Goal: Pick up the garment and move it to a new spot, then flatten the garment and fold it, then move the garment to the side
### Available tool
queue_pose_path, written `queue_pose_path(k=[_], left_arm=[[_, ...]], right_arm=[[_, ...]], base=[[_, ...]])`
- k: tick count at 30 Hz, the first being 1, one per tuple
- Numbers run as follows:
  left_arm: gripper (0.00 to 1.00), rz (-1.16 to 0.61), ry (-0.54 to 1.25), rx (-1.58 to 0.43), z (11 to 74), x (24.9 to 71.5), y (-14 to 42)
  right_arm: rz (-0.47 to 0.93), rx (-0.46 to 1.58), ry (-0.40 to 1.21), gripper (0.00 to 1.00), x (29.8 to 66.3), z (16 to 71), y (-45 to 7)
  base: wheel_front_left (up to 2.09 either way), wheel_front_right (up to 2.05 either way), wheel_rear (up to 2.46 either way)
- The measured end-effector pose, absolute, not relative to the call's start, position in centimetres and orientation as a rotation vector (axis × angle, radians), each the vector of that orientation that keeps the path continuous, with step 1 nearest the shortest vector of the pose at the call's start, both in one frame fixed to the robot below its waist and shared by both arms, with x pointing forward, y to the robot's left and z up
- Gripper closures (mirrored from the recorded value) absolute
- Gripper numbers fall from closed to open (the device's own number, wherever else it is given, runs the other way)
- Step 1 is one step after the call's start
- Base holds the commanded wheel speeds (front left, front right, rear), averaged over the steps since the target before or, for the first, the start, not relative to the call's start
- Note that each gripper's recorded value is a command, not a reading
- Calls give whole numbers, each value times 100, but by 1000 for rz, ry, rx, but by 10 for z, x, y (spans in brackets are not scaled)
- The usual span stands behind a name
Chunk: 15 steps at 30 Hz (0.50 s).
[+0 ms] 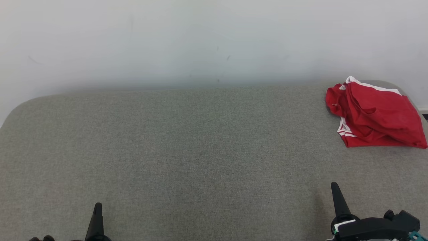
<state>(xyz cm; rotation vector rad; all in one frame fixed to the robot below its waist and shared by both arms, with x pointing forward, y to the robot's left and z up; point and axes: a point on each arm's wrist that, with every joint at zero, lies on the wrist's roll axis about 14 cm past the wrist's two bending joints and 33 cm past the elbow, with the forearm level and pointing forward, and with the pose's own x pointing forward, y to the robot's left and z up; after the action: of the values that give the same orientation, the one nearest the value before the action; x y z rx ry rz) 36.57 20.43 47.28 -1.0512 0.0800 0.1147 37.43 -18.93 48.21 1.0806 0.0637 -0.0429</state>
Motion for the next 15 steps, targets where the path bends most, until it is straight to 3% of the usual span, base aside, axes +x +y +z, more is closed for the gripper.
queue_pose_path(k=[15], left_arm=[[100,98,65,-1201,480,372,204]], right_arm=[[-40,1216,52,100,379,488,-192]], base=[[0,0,0]])
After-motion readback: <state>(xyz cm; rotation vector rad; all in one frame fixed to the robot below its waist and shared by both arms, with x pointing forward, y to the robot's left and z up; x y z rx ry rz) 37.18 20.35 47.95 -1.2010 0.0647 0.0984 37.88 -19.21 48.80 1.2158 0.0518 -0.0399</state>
